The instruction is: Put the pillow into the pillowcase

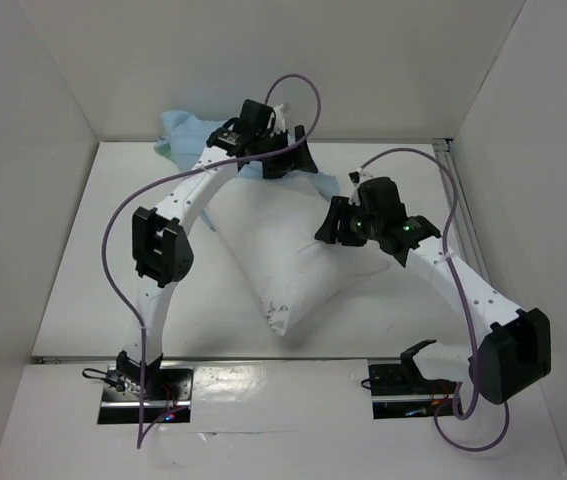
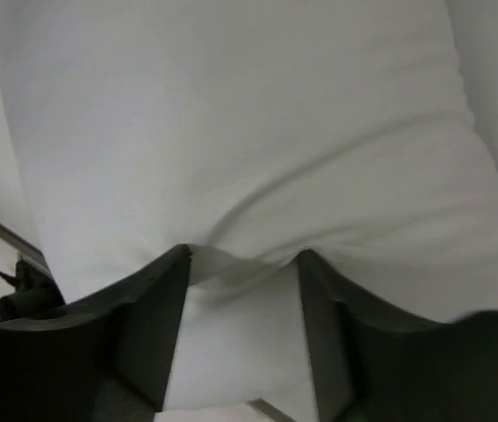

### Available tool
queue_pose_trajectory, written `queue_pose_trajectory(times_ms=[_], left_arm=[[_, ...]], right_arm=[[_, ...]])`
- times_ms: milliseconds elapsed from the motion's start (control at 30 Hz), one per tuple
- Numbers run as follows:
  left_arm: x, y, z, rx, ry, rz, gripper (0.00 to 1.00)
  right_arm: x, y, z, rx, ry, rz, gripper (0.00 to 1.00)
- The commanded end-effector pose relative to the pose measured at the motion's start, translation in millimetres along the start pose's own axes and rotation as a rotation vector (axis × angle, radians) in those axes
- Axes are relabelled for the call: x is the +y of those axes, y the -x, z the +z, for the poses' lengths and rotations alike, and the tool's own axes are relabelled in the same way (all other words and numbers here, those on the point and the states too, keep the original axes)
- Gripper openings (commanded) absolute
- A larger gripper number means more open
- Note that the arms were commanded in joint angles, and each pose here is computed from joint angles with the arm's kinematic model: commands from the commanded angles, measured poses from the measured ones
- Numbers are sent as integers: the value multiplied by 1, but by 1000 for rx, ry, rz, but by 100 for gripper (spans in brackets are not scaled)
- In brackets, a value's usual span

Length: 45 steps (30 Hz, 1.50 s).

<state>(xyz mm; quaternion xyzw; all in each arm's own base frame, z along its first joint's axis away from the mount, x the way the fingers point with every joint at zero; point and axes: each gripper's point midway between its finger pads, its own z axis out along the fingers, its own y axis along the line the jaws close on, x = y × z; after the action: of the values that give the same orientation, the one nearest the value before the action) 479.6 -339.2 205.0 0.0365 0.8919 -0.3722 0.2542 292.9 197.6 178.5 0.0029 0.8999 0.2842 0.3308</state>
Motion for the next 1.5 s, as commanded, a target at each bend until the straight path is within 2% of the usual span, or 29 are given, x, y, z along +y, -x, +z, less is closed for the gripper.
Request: queue_pose_trajectory(times_ms=[0, 67, 133, 233, 300, 333, 367, 400, 433, 533, 567, 600, 633, 667, 700, 767, 933, 1067, 1100, 1133, 1167, 1200, 1233, 1300, 1333, 1400, 1467], left_arm=[[-104, 54, -120, -249, -187, 214, 100], [-101, 66, -152, -304, -167, 222, 100], [-99, 77, -198, -381, -153, 235, 100], [-70, 76, -249, -455, -64, 217, 98], [-46, 71, -268, -491, 11, 188, 92], [-17, 64, -263, -488, 78, 146, 88], [7, 65, -274, -516, 129, 113, 82], [13, 60, -289, -547, 142, 95, 64], [40, 44, -278, -503, 167, 22, 56], [84, 33, -278, -487, 195, -78, 39], [100, 18, -269, -450, 206, -141, 39], [118, 13, -269, -448, 228, -188, 41], [135, -7, -260, -407, 235, -269, 57], [153, -13, -261, -404, 248, -322, 63], [159, -17, -259, -413, 238, -337, 69], [184, -47, -244, -358, 239, -448, 80], [216, -83, -226, -325, 212, -593, 80], [229, -104, -215, -297, 231, -656, 79], [234, -109, -210, -285, 235, -668, 77], [235, -113, -209, -278, 238, -674, 76], [242, -118, -202, -264, 243, -697, 73], [244, -115, -200, -271, 240, -690, 71], [245, -119, -197, -261, 230, -695, 69], [252, -119, -191, -247, 237, -686, 61], [250, -115, -185, -241, 238, -651, 61], [256, -105, -176, -214, 251, -608, 61], [255, -100, -164, -185, 238, -581, 68]], right_arm=[[21, 59, -24, -167, 18, -117, 68], [19, 74, -28, -177, -37, -149, 81], [19, 90, -36, -181, -85, -194, 89], [16, 121, -56, -251, -183, -238, 93], [24, 132, -63, -272, -177, -266, 95], [36, 135, -63, -282, -161, -291, 95], [51, 144, -62, -289, -139, -322, 100], [62, 144, -58, -285, -138, -338, 100], [91, 133, -50, -262, -97, -398, 100], [132, 125, -20, -253, -140, -513, 100], [168, 116, -21, -265, -95, -574, 100], [169, 102, 5, -218, -152, -607, 100], [188, 84, 13, -200, -140, -660, 100], [203, 88, 14, -222, -131, -665, 100], [200, 72, 43, -165, -166, -693, 100], [204, 63, 65, -130, -178, -711, 100], [191, 47, 138, -86, -285, -741, 100], [145, 44, 190, -54, -384, -706, 100], [137, 41, 197, -37, -391, -693, 95], [131, 37, 205, -11, -383, -690, 61], [123, 43, 207, -12, -386, -643, 35], [117, 47, 204, -5, -385, -621, 13], [119, 48, 200, 9, -338, -593, 0], [109, 69, 188, -14, -285, -537, 0], [118, 75, 173, -33, -177, -507, 0], [105, 97, 160, -50, -100, -441, 0], [113, 100, 144, -15, 51, -412, 0]])
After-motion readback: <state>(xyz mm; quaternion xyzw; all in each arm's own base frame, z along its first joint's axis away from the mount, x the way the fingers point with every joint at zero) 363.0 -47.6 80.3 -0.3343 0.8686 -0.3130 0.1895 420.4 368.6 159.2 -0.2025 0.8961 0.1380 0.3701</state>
